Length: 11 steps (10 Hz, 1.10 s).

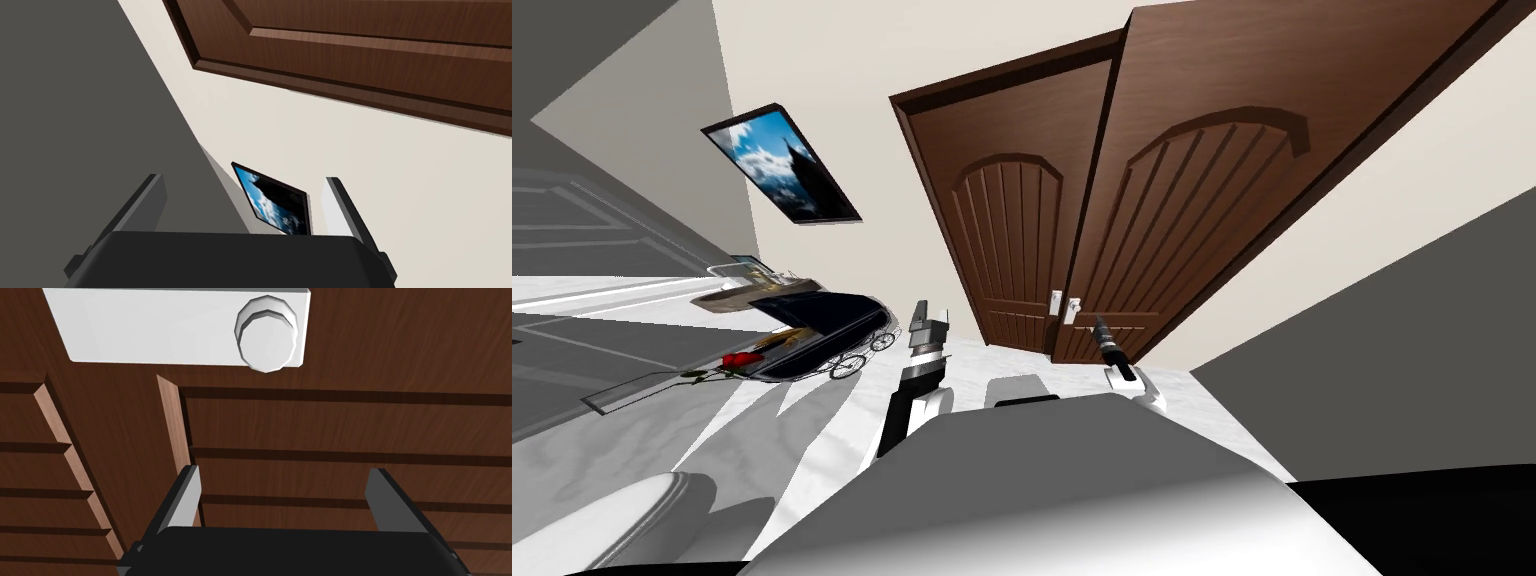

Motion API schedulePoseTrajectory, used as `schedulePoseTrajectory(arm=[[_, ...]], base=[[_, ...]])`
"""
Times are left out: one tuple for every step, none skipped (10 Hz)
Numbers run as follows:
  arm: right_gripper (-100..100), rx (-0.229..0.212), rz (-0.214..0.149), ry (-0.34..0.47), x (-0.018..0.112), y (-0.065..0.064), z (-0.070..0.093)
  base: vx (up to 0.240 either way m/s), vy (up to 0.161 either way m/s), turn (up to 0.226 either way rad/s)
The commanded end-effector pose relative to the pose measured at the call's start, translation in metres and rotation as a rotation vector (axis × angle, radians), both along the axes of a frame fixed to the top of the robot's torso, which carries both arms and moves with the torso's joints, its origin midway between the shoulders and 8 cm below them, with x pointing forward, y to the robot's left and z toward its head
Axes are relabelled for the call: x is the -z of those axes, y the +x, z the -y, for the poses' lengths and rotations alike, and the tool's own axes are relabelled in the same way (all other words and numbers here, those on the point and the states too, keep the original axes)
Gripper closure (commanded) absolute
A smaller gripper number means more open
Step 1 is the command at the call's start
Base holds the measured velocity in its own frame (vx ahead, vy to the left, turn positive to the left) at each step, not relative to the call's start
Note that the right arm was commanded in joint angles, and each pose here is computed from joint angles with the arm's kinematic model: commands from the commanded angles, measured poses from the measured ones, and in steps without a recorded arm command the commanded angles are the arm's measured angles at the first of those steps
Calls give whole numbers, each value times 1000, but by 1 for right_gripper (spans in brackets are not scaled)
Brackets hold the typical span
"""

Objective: Pull the door open

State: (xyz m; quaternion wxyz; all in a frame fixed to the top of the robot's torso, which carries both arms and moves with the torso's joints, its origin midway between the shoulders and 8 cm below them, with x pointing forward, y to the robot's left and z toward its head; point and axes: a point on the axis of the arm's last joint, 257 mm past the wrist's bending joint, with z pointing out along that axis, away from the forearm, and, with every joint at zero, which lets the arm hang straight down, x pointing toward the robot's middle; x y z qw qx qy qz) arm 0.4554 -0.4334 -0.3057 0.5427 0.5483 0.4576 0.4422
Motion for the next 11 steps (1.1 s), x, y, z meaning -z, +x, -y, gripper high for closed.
schedulePoseTrajectory(arm=[[-100,13,-7,-4,2,0,5],[-100,16,-7,-5,2,1,6],[-100,16,-5,-4,1,3,5],[-100,8,3,-3,-2,7,0],[-100,-6,18,0,-7,14,-9],[-100,3,8,-2,-2,10,-3],[100,3,8,-2,-2,10,-3],[100,3,8,-2,-2,10,-3],[100,3,8,-2,-2,10,-3],[100,3,8,-2,-2,10,-3],[100,3,8,-2,-2,10,-3]], base=[[142,-139,-16],[170,-106,12],[194,-42,33],[212,10,83],[286,92,170],[142,49,35],[-21,-8,-33],[-44,-25,-4],[-43,-14,15],[-31,-8,-8],[-18,-4,-10]])
